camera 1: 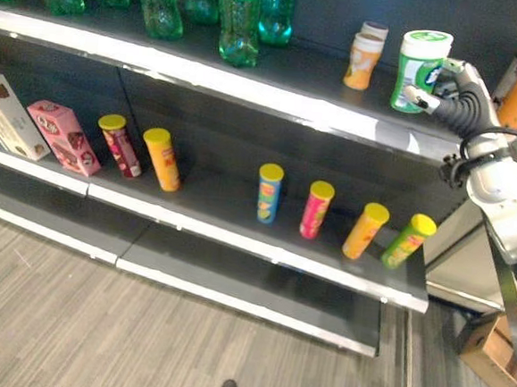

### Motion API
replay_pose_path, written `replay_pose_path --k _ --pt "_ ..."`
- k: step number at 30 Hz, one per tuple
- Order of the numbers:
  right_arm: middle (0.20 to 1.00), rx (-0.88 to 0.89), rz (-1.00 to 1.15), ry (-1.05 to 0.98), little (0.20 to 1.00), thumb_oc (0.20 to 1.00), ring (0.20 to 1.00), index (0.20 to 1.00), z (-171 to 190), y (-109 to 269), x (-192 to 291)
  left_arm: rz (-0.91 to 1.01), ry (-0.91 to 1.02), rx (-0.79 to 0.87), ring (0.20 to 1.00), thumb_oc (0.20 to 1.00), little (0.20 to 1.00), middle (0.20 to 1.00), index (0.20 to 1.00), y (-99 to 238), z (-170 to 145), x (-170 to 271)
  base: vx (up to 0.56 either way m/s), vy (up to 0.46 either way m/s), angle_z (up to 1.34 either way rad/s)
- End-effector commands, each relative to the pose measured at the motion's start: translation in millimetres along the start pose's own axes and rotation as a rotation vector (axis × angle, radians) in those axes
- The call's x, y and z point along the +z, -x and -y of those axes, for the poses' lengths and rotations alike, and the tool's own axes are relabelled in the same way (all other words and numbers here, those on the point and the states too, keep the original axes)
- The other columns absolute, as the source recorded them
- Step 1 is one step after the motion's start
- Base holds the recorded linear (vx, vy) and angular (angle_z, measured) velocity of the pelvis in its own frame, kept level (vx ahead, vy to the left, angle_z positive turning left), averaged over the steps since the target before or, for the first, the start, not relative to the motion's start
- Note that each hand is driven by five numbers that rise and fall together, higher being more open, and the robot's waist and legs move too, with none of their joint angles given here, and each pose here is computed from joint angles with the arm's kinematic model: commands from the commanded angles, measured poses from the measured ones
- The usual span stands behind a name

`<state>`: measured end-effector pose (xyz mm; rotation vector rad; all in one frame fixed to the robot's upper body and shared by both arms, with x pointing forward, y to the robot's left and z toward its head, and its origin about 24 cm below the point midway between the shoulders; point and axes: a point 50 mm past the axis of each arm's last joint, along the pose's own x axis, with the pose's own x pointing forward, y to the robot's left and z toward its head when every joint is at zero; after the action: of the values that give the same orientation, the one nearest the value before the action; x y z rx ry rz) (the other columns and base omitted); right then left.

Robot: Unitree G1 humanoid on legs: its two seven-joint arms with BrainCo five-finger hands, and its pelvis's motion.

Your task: Put the goods on the table back onto the shelves and tidy them up.

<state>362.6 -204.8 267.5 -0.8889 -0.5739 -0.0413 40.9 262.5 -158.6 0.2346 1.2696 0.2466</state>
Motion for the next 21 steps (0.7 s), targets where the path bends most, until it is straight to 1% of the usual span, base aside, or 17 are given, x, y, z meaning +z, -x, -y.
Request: replay_pose_path --k 1,8,18,21 --pt "0.200 -0.067 0.032 0.049 0.200 0.200 0.200 0.200 27 -32 20 0.009 -0.058 0.016 1.000 1.000 1.000 1.000 1.000 -4 -8 12 0.03 -0.065 0.17" --pt "0.200 -0.061 -0.038 0.022 0.200 0.200 0.200 0.200 11 -46 17 0.018 -0.058 0.017 1.000 1.000 1.000 1.000 1.000 -4 -6 16 0.01 -0.027 0.12" --pt "0.200 -0.020 -0.064 -0.056 0.200 0.200 0.200 0.200 -21 -40 12 0.008 -0.059 0.007 1.000 1.000 1.000 1.000 1.000 -4 1 13 0.00 -0.001 0.01" --pt "0.200 -0.015 -0.068 -0.059 0.200 0.200 0.200 0.200 -23 -39 11 0.010 -0.062 0.006 1.000 1.000 1.000 1.000 1.000 -4 2 14 0.00 0.000 0.00"
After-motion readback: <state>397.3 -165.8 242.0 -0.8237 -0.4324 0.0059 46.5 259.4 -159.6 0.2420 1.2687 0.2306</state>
